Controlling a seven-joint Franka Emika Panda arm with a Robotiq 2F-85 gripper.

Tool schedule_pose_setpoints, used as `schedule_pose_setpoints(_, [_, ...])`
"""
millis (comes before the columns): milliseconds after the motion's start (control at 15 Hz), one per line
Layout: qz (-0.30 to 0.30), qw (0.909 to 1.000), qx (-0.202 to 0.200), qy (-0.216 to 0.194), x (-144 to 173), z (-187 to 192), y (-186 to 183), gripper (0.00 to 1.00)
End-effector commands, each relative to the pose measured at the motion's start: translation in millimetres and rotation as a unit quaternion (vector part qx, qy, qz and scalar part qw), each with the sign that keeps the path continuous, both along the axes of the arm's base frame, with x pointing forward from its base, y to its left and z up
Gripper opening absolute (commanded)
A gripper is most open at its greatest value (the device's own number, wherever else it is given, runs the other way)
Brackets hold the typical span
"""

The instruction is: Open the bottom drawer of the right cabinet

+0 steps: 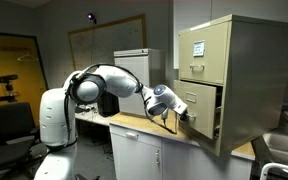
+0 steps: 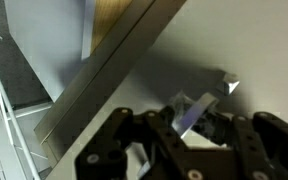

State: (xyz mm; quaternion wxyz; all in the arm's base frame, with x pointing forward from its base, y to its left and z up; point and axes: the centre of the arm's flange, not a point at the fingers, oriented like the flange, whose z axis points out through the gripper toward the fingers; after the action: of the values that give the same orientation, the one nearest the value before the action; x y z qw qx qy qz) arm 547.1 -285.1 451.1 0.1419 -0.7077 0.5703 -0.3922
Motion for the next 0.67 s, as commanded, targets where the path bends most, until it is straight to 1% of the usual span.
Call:
schedule_pose_setpoints(0, [0.07, 0.9972, 0.004, 0.028, -27, 7, 25, 0.06])
schedule_pose_setpoints(333, [0.08, 0.9966, 0.01, 0.015, -49, -19, 58, 0.06])
schedule_pose_setpoints(600, [0.085, 0.9961, 0.019, 0.004, -64, -34, 71, 0.06])
